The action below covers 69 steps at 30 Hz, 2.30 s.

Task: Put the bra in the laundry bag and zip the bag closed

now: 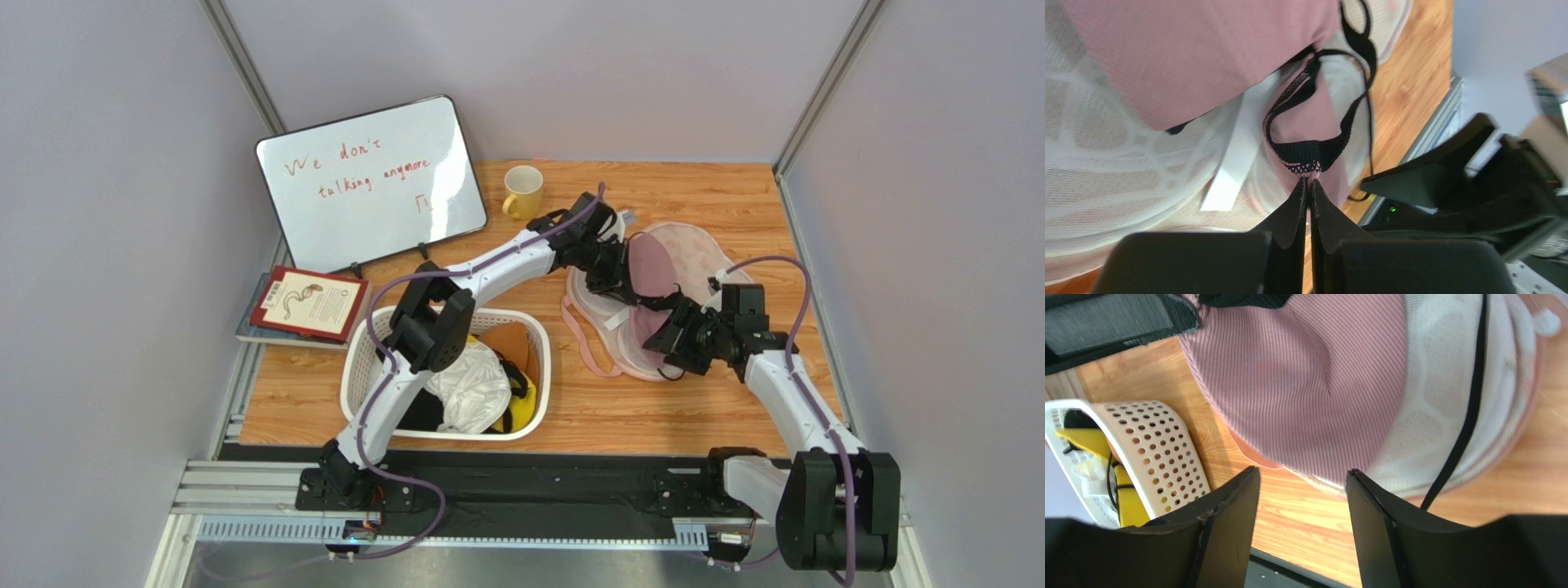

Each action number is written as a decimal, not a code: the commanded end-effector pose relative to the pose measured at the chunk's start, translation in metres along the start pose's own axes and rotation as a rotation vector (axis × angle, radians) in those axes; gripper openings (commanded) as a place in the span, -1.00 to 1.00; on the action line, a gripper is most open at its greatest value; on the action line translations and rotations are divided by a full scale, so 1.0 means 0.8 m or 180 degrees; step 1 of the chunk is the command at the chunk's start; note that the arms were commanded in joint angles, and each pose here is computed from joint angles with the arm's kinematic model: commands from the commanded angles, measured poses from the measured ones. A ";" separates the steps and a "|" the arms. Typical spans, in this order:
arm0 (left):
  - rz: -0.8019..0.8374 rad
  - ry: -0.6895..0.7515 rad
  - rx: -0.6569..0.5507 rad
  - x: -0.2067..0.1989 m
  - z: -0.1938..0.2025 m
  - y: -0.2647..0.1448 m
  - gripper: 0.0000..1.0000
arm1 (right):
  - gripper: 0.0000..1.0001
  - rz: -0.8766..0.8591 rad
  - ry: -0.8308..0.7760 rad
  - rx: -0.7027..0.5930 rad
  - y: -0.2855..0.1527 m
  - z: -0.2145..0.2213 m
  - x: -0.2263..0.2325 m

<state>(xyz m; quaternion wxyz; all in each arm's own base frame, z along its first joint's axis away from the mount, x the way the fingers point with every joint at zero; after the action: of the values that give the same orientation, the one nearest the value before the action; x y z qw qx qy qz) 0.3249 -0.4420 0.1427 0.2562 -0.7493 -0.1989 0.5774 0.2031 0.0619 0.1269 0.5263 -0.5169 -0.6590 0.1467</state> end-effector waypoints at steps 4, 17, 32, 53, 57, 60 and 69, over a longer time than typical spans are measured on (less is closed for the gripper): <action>-0.0097 -0.0004 0.0027 0.000 0.014 -0.011 -1.00 | 0.36 0.0524 0.0903 -0.0205 -0.047 -0.023 0.013; -0.0059 -0.0398 -0.0287 0.001 0.038 -0.027 -1.00 | 0.25 0.0533 0.1484 -0.0271 -0.029 -0.005 -0.010; 0.0118 -0.0455 -0.0361 -0.009 0.044 -0.028 -1.00 | 0.18 0.0539 0.1044 -0.0260 0.014 -0.045 -0.026; -0.0143 0.0073 -0.0412 0.032 -0.061 -0.049 0.40 | -0.56 0.0678 0.0460 -0.0225 0.029 -0.126 -0.023; -0.0206 0.0098 -0.0379 0.046 -0.060 -0.036 0.40 | -0.24 0.0640 0.0399 -0.0148 0.021 -0.119 -0.020; -0.0178 0.0164 -0.0382 0.045 -0.059 -0.029 0.39 | -0.21 0.0501 0.0381 -0.0122 0.015 -0.109 -0.013; -0.0211 0.0050 -0.0458 0.054 -0.061 -0.003 0.22 | -0.20 0.0441 0.0337 -0.0194 -0.005 -0.099 -0.003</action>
<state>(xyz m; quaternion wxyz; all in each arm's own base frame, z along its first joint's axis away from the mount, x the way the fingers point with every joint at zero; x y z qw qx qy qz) 0.3744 -0.4129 0.1177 0.2446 -0.7533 -0.2598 0.5525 0.2736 0.0285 0.1501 0.5432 -0.5900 -0.5804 0.1411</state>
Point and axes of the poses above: each gripper's point midway between its finger pads, its own y axis out along the fingers, its own x axis along the line the jaws close on, z = x × y, the point moved 7 cm from there along -y, back along the fingers, and after that the axes turned 7 degrees about -y, right-handed, at the moved point
